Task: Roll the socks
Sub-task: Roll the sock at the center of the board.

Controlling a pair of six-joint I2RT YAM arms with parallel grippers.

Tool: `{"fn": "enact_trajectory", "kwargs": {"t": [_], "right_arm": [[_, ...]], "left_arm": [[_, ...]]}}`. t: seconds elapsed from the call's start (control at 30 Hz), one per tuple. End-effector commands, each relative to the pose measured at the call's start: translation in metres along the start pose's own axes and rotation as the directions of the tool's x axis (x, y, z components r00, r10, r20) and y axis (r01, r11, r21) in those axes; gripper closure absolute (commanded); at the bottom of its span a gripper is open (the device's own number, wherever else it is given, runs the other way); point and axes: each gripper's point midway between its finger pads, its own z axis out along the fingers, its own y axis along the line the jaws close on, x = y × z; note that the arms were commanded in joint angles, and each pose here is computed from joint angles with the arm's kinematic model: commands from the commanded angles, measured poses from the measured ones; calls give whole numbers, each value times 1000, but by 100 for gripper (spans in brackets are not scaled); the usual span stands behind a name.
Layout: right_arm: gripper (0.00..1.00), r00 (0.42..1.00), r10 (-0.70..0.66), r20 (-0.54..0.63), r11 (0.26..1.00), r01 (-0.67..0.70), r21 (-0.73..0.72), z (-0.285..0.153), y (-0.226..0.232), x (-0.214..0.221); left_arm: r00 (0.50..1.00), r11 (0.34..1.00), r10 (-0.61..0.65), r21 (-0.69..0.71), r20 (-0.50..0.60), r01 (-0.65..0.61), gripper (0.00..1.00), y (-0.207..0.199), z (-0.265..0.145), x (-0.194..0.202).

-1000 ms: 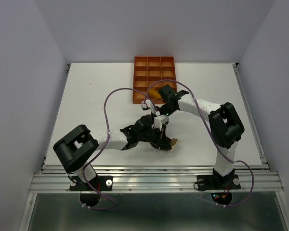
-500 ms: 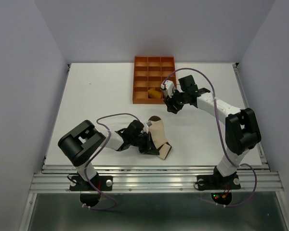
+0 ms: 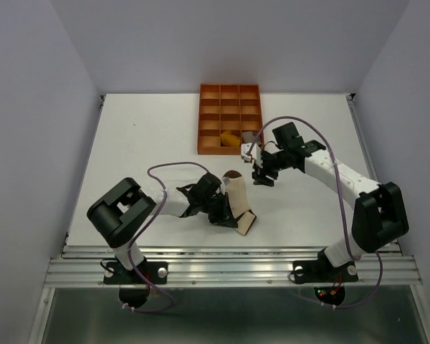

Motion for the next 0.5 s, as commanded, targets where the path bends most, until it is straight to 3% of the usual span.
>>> {"fn": "enact_trajectory", "kwargs": {"t": [0.0, 0.13, 0.27, 0.47], "right_arm": [[35, 964, -243, 112, 949, 260, -181, -26, 54, -12], [34, 921, -367, 131, 890, 389, -237, -12, 96, -10], [34, 868, -482, 120, 846, 496, -195, 8, 111, -7], [33, 830, -534, 161, 805, 557, -203, 12, 125, -12]], "left_arm": [[997, 991, 63, -123, 45, -57, 100, 14, -7, -11], [995, 991, 91, -102, 47, -85, 100, 2, -11, -18], [995, 991, 95, -95, 24, -92, 100, -3, -10, -23], [995, 993, 97, -63, 18, -96, 100, -10, -13, -30]]}}
